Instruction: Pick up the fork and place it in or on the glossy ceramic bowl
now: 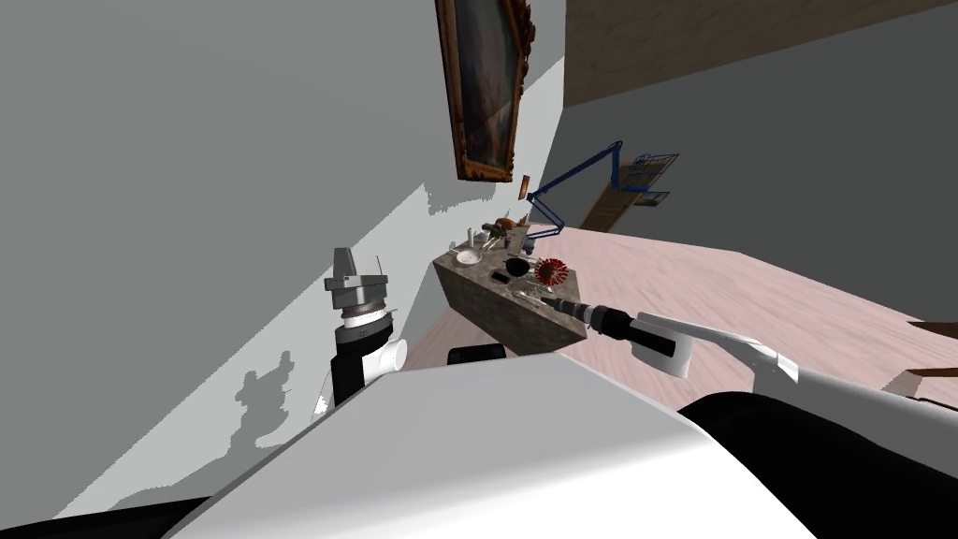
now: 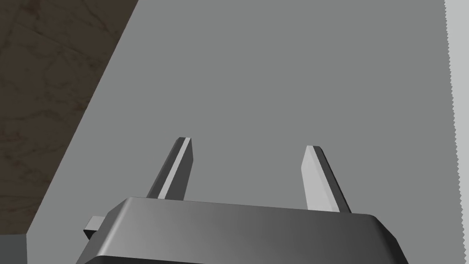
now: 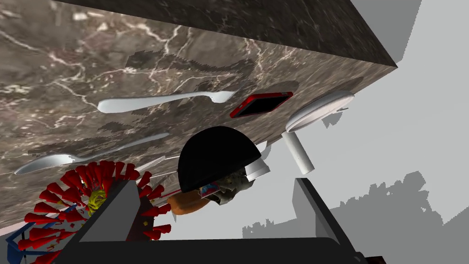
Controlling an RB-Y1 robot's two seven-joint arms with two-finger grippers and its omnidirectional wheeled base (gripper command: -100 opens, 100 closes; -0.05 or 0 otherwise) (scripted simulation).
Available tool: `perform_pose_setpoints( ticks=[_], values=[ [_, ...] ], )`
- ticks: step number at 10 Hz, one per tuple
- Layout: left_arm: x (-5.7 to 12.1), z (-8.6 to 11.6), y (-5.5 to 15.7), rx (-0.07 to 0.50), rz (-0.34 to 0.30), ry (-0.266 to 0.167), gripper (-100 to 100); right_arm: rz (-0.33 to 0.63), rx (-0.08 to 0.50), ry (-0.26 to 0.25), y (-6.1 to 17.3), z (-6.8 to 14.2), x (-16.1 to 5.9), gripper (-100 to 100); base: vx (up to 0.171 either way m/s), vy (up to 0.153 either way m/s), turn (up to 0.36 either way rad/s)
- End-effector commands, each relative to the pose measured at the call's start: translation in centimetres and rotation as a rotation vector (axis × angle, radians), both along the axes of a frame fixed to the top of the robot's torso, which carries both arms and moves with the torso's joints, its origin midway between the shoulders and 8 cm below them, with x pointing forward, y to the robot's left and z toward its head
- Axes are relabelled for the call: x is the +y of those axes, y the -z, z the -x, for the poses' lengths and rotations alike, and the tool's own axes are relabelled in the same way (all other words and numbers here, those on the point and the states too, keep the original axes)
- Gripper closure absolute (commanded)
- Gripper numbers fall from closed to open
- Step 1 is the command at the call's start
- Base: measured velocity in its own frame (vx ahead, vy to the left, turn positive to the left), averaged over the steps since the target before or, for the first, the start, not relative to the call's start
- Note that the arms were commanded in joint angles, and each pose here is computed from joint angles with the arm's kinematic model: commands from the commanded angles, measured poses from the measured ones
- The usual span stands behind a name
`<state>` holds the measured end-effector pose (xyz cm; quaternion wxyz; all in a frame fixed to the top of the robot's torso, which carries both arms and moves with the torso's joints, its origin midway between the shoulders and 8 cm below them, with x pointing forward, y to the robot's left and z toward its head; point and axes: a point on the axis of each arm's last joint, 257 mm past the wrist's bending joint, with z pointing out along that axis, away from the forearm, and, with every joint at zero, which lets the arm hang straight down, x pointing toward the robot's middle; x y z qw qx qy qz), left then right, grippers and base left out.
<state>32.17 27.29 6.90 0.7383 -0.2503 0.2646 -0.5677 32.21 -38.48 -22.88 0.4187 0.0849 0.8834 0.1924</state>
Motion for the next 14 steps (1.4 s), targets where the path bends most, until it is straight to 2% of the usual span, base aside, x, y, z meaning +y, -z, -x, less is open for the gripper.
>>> perform_pose_setpoints(
  ticks=[1, 3, 4, 5, 6, 8, 9, 10, 13, 14],
  values=[
    [0.0, 0.0, 0.0, 0.0, 0.0, 0.0, 0, 0.046, 0.042, -0.002, 0.9, 0.5, -0.9, -100, 0.025, 0.028, 0.106],
    [0.0, 0.0, 0.0, 0.0, 0.0, 0.0, 0, 0.068, 0.052, -0.031, 0.8, 0.3, -0.6, -100, 0.024, 0.017, 0.048],
    [0.0, 0.0, 0.0, 0.0, 0.0, 0.0, 0, 0.107, 0.09, -0.029, 1.7, 0.8, -1.4, -100, 0.031, 0.013, 0.137],
    [0.0, 0.0, 0.0, 0.0, 0.0, 0.0, 0, 0.124, 0.098, -0.052, 1.6, 0.7, -1.2, -100, 0.036, 0.013, 0.06],
    [0.0, 0.0, 0.0, 0.0, 0.0, 0.0, 0, 0.156, 0.132, -0.045, 2.4, 1.3, -1.9, -100, 0.046, 0.021, 0.089],
    [0.0, 0.0, 0.0, 0.0, 0.0, 0.0, 0, 0.18, 0.142, -0.077, 2.4, 1.1, -1.6, -100, 0.032, 0.017, 0.026],
    [0.0, 0.0, 0.0, 0.0, 0.0, 0.0, 0, 0.215, 0.177, -0.079, 3.1, 1.6, -2.3, -100, 0.033, 0.016, 0.099],
    [0.0, 0.0, 0.0, 0.0, 0.0, 0.0, 0, 0.231, 0.184, -0.101, 3.1, 1.4, -2.1, -100, 0.033, 0.01, 0.053],
    [0.0, 0.0, 0.0, 0.0, 0.0, 0.0, 0, 0.307, 0.255, -0.122, 4.4, 2.5, -3.0, -100, 0.043, 0.015, 0.061],
    [0.0, 0.0, 0.0, 0.0, 0.0, 0.0, 0, 0.325, 0.261, -0.146, 4.4, 2.3, -2.8, -100, 0.037, 0.01, 0.036]
  ],
)
